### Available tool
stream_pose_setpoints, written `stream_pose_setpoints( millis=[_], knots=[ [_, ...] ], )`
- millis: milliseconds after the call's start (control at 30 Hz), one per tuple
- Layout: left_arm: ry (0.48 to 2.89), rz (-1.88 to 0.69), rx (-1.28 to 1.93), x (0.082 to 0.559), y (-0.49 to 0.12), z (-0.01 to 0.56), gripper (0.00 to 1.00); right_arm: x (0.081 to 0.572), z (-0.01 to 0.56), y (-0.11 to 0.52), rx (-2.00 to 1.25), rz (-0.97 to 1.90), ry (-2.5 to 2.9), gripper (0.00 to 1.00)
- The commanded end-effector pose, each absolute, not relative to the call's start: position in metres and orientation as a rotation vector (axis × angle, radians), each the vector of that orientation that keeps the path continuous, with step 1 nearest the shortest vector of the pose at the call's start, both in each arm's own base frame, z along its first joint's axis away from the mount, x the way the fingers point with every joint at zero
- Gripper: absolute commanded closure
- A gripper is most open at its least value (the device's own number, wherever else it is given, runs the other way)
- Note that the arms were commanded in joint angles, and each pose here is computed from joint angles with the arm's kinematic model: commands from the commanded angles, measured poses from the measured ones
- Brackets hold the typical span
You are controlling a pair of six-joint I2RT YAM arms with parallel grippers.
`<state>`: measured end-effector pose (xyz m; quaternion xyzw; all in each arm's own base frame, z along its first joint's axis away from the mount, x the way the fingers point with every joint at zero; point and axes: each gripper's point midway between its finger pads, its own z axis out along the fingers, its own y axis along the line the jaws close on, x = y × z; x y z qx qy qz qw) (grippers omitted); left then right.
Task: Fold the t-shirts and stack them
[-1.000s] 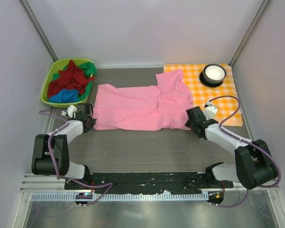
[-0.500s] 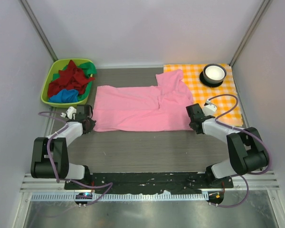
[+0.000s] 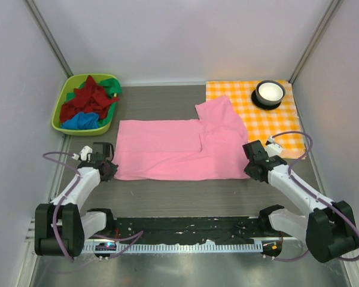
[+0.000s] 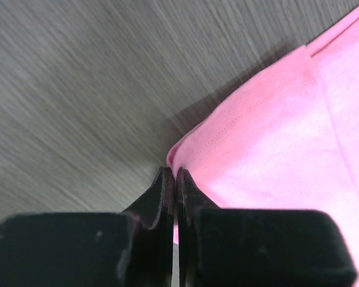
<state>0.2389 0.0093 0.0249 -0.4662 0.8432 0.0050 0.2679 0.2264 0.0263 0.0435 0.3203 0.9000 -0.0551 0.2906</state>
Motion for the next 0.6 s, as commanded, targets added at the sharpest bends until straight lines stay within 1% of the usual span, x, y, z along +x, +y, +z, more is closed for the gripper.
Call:
stream_pose_setpoints(
  millis=[0,200,400,433,467,567],
  knots=[
    [2.3,0.101,-1.257,0.214,0.019,0.03,0.96,0.178,0.038,0.035,0.881,-0.148,2.513,0.99],
    [2.33,0.145,-1.268,0.19,0.022,0.031,0.92,0.159,0.042,0.052,0.856,-0.163,2.551,0.99],
    [2.299,0.122,-1.324,0.177,0.019,0.034,0.89,0.159,0.056,0.058,0.831,-0.171,2.524,0.99],
    [2.293,0.13,-1.334,0.177,0.02,0.034,0.87,0.16,0.059,0.056,0.831,-0.178,2.511,0.99],
    [2.294,0.137,-1.338,0.176,0.021,0.034,0.82,0.16,0.063,0.05,0.833,-0.217,2.494,0.99],
    [2.291,0.176,-1.356,0.173,0.024,0.035,0.76,0.163,0.076,0.037,0.819,-0.31,2.45,0.99]
  ],
)
